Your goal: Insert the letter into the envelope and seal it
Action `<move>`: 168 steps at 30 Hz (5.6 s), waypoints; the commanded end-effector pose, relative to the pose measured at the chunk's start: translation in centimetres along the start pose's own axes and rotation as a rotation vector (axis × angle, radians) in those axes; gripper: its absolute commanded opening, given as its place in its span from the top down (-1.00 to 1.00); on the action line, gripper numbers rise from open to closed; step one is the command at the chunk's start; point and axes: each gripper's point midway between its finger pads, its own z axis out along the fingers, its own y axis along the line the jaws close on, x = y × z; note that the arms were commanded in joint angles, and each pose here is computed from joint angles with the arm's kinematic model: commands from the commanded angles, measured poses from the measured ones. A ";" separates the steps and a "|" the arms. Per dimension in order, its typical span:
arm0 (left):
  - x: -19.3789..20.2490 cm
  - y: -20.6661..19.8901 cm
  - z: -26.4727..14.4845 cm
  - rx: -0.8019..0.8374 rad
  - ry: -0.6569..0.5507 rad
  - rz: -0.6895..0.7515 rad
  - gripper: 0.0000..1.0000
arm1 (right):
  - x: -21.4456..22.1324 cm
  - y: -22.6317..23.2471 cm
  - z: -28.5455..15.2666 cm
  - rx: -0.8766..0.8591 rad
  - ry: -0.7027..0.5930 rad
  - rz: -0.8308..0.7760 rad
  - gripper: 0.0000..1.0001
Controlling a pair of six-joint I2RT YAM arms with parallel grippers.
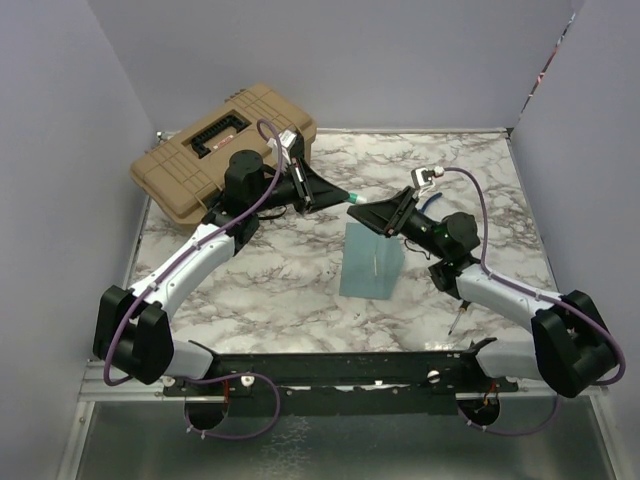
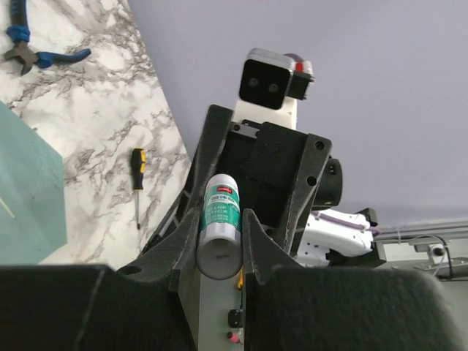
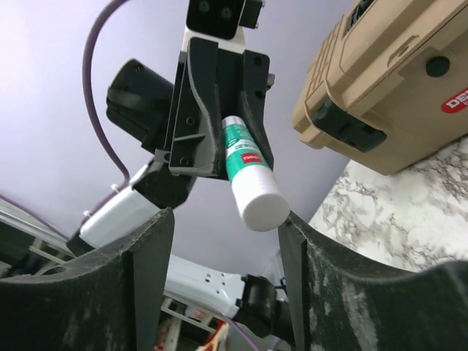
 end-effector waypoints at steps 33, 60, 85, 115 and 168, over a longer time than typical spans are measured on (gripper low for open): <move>-0.5 1.0 -3.4 0.044 -0.011 -0.088 1.00 | -2.2 0.5 -0.1 -0.031 -0.003 -0.012 0.99; 0.6 10.0 -3.4 -0.296 0.011 0.093 1.00 | -8.3 -21.3 -16.6 1.384 0.032 -0.254 0.99; 7.2 14.9 0.2 -0.471 0.205 0.203 1.00 | -4.0 -30.1 -23.4 1.695 0.247 -0.179 0.40; 9.8 8.5 -0.3 -0.169 0.420 0.383 1.00 | 4.8 -4.8 -6.5 0.054 0.584 -0.562 -0.48; 1.8 -3.5 -1.2 0.147 -0.263 0.399 -0.39 | 2.5 0.7 -0.3 -0.082 0.198 -0.395 0.99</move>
